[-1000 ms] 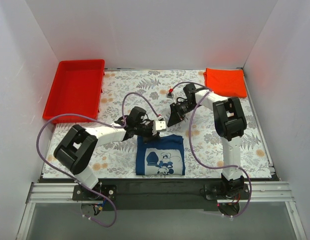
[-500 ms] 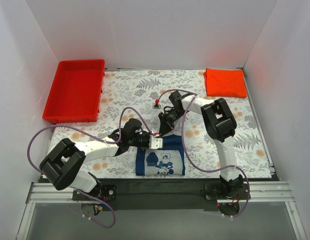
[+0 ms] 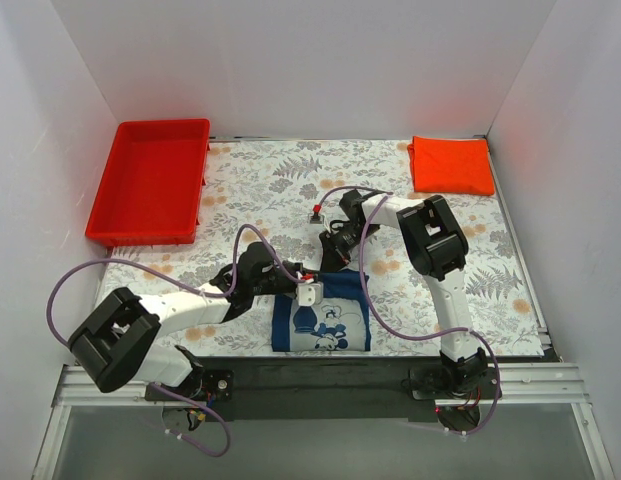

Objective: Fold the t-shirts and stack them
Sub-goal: Fold the tshirt

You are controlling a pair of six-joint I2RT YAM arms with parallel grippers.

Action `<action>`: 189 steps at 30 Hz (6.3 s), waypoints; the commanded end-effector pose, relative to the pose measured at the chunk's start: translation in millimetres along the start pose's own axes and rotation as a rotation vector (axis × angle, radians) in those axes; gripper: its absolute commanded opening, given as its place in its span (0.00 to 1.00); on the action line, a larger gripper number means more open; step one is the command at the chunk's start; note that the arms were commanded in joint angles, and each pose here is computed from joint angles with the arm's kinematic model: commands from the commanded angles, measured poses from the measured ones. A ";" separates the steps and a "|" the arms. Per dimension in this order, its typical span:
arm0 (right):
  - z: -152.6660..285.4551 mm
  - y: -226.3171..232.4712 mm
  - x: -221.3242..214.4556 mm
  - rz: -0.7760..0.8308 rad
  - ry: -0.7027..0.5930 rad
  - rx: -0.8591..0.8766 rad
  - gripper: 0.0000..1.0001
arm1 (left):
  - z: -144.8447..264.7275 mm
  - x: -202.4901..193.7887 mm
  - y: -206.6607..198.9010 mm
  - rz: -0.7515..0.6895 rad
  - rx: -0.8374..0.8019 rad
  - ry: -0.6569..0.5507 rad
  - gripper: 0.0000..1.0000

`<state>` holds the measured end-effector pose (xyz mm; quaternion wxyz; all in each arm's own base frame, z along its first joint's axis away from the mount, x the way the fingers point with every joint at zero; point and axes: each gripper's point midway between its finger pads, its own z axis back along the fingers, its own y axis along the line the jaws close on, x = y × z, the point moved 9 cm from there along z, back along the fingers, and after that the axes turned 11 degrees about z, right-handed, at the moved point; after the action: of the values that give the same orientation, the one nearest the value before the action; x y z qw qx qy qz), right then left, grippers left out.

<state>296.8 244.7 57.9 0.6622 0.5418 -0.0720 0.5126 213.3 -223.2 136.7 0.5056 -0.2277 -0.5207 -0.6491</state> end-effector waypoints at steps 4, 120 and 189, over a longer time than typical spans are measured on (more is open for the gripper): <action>-5.6 -14.0 -21.9 -0.006 0.099 -0.034 0.10 | -4.1 15.6 25.5 -0.041 0.130 -0.048 0.00; 101.1 68.3 5.0 0.088 0.355 -0.277 0.15 | 46.2 -64.0 90.9 1.296 -0.102 0.436 0.00; 156.2 -40.9 27.3 0.035 0.403 -0.691 0.01 | 41.3 -149.5 141.8 1.242 0.292 0.564 0.00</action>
<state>391.2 153.6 103.1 0.7816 0.2205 -0.0873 0.5769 363.1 -125.4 89.8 0.9178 -0.2807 -0.1861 -0.2104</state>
